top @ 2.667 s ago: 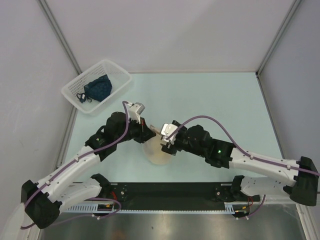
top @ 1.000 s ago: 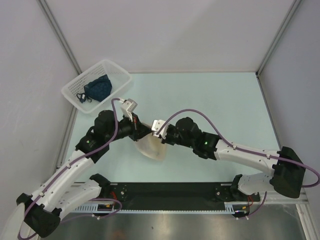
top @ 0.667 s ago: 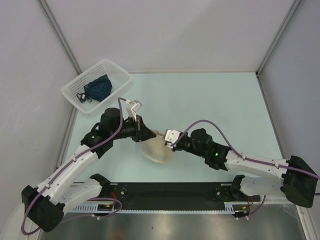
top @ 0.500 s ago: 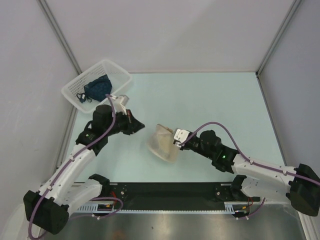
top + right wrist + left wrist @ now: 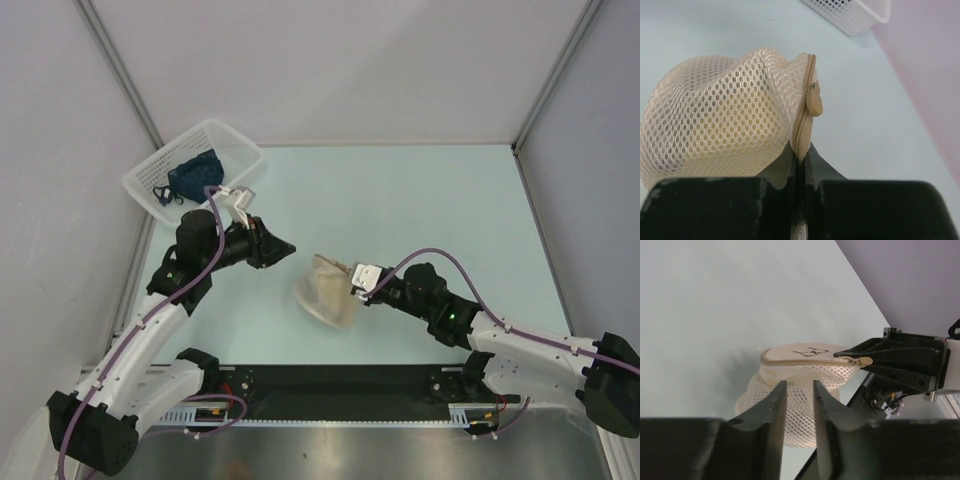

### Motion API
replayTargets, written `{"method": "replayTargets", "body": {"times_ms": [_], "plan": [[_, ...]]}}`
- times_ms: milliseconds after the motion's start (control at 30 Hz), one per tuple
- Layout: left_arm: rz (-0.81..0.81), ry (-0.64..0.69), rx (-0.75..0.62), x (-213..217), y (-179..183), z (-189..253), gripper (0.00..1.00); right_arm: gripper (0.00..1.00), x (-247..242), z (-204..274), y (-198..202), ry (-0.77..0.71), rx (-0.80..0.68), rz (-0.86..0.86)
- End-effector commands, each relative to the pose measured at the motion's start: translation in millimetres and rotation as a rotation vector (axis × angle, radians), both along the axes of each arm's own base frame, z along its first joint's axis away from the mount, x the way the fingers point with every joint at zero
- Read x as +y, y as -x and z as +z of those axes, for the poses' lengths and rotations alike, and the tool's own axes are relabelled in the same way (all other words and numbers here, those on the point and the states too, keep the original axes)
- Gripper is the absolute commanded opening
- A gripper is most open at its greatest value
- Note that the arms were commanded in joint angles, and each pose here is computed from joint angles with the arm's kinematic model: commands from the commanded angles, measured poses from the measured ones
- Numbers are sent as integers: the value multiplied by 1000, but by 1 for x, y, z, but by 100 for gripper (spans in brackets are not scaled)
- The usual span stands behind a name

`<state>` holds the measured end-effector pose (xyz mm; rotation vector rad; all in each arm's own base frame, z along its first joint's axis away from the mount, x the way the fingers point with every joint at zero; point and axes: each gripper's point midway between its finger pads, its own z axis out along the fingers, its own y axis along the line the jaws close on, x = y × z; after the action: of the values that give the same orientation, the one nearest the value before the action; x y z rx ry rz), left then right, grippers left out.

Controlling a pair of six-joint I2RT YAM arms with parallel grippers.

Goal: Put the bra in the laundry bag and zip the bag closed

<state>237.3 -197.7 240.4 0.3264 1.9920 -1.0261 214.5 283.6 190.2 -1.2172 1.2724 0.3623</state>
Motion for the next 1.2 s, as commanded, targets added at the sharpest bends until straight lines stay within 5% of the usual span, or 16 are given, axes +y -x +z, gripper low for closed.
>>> {"method": "replayTargets", "body": {"times_ms": [0, 67, 200, 333, 600, 667, 867, 1033, 1167], "plan": [[-111, 133, -8, -21, 18, 12, 46, 10, 19, 44, 15, -89, -77, 114], [-144, 145, -13, -29, 27, 8, 52, 16, 24, 37, 23, -43, -48, 162], [-135, 138, 10, -27, 34, 1, 57, 53, 35, 25, 60, 37, 84, 303], [-143, 130, 42, -25, 48, -14, 59, 73, 34, 12, 107, 0, 273, 354], [59, -7, 193, -4, 46, -63, 66, 78, 24, 30, 94, -211, 604, 24], [126, -36, 246, 5, 46, -75, 78, 78, 28, 33, 98, -264, 722, -14], [245, -91, 356, 16, 47, -107, 87, 78, 21, -17, 92, -278, 956, -269], [185, -186, 425, -2, 58, -144, 85, 73, 25, -50, 94, -350, 1120, -381], [111, -137, 452, -21, 66, -151, 67, 66, 36, -69, 94, -337, 1169, -406]]}}
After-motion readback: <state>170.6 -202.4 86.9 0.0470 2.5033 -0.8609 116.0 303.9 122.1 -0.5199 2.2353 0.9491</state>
